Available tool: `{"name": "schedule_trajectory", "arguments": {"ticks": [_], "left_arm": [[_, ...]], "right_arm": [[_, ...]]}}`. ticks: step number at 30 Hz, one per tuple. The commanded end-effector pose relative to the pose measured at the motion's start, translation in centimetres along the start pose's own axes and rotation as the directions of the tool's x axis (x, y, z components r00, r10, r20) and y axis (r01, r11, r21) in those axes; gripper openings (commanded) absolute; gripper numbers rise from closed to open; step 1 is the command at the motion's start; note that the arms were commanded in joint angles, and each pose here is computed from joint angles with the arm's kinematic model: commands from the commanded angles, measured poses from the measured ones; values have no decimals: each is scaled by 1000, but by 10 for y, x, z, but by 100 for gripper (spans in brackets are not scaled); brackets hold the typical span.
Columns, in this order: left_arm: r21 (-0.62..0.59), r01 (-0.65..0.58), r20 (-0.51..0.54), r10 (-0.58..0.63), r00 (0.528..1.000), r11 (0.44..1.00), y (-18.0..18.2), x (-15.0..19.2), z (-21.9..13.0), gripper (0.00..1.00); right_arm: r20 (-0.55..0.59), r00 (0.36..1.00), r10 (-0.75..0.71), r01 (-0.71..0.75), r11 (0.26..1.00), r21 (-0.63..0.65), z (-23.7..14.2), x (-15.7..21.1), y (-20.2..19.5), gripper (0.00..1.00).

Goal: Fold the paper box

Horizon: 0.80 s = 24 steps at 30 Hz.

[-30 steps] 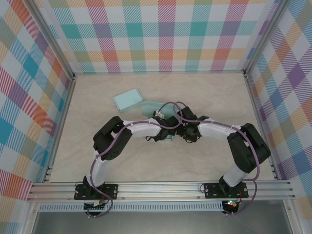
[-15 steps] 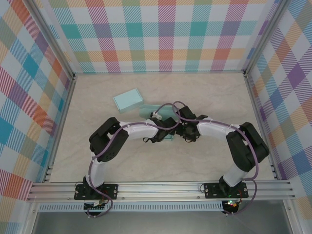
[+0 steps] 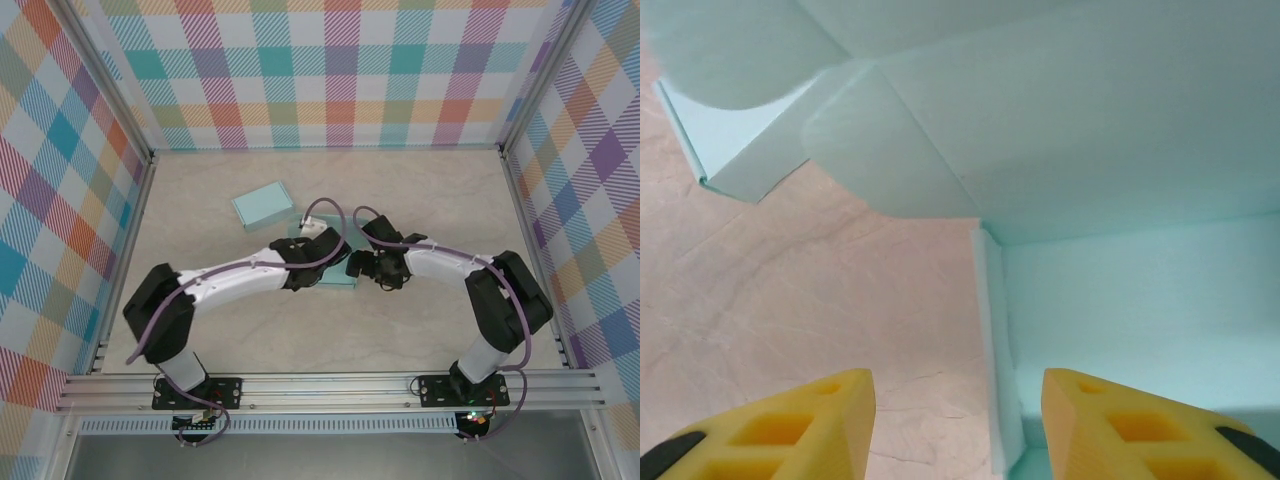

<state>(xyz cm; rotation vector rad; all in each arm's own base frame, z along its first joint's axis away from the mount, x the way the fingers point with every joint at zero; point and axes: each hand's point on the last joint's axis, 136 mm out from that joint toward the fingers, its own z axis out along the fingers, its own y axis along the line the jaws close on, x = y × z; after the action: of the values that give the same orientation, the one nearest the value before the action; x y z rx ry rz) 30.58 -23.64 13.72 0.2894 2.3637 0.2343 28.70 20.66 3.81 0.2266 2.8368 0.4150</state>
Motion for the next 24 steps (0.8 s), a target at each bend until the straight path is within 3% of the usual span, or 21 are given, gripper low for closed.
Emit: {"name": "schedule_trajectory", "arguments": {"ticks": [1, 6, 10, 13, 16, 24], "left_arm": [[107, 55, 101, -65, 993, 993, 7, -14, -30, 48], [166, 61, 281, -107, 954, 984, 46, -31, -58, 49], [280, 84, 326, -176, 929, 956, 69, -36, -48, 47], [403, -20, 396, -155, 905, 915, 69, -38, -40, 44], [407, -145, 474, -73, 877, 902, 68, -38, -31, 43], [496, -298, 478, 30, 878, 815, 60, -44, 0, 43]], "right_arm": [[62, 996, -67, 71, 995, -70, -33, -9, 17, 90], [167, 977, -136, 154, 983, -101, -76, -15, 18, 98], [269, 942, -200, 238, 964, -120, -110, -21, 21, 98], [333, 902, -274, 330, 936, -125, -129, -28, 27, 100], [371, 861, -348, 405, 910, -88, -138, -39, 28, 100], [408, 788, -461, 531, 844, -72, -135, -62, 37, 93]]}}
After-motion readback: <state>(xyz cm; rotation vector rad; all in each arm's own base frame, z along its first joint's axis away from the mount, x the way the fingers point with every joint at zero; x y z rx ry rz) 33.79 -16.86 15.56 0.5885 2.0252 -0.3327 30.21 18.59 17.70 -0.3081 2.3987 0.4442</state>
